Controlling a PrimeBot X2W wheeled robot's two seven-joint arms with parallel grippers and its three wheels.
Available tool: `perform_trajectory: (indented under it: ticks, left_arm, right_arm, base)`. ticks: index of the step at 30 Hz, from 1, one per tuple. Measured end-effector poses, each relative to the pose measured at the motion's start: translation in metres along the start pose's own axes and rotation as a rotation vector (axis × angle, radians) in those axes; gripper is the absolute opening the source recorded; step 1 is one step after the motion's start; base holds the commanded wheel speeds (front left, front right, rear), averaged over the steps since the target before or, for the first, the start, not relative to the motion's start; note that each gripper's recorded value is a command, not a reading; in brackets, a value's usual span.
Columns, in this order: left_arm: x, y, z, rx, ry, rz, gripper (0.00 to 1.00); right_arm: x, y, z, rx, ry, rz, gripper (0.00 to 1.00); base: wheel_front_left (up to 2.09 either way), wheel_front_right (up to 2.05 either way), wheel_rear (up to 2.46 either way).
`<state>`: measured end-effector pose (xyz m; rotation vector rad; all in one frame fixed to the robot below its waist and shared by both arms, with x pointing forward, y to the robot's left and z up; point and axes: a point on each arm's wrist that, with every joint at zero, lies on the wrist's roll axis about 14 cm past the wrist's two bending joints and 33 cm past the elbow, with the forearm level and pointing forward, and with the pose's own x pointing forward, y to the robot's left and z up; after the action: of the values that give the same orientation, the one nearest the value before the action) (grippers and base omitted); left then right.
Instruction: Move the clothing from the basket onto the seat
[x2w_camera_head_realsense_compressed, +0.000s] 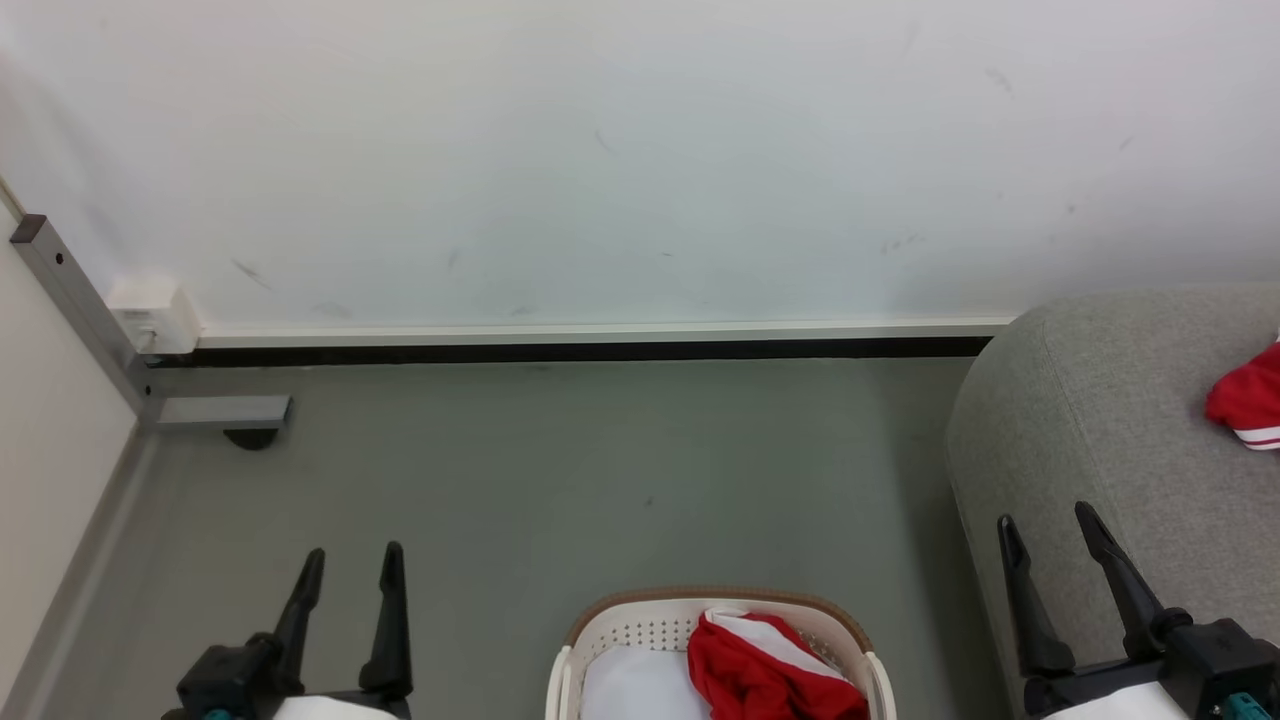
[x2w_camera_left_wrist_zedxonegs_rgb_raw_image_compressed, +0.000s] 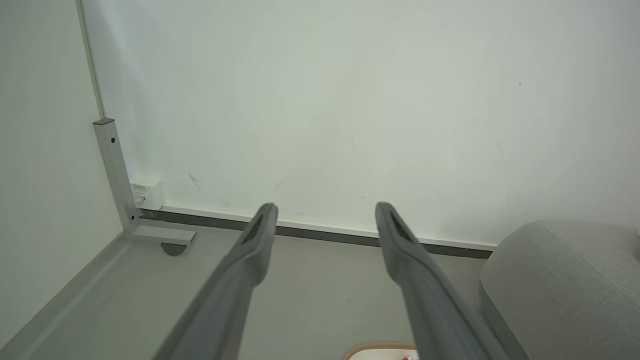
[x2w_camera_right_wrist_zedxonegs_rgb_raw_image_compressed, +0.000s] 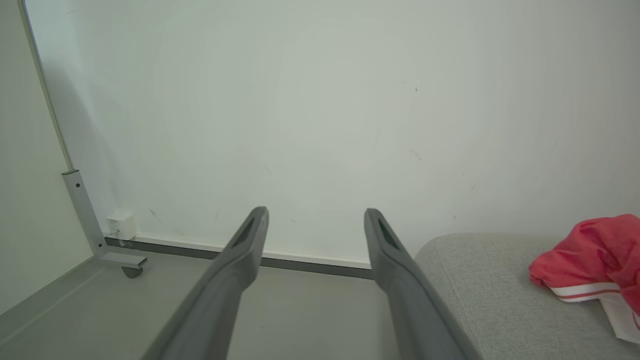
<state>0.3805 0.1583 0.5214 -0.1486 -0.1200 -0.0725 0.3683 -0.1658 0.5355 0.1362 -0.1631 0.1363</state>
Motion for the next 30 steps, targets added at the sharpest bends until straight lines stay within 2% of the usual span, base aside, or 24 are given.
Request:
perform_trajectory:
  ticks: [20,30]
  left_arm:
    - [0.007,-0.006,-0.006,-0.003,0.013,-0.033,1.0]
    - [0.041,-0.057,-0.015,-0.025,0.023,-0.198,1.0]
  right_arm:
    - [0.0,-0.002,-0.006,0.001,0.023,0.004,1.0]
    - [0.023,-0.018,-0.003,-0.017,0.01,-0.011,1.0]
  base:
    - [0.0,0.0,0.0]
    - [0.0,0.0,0.0]
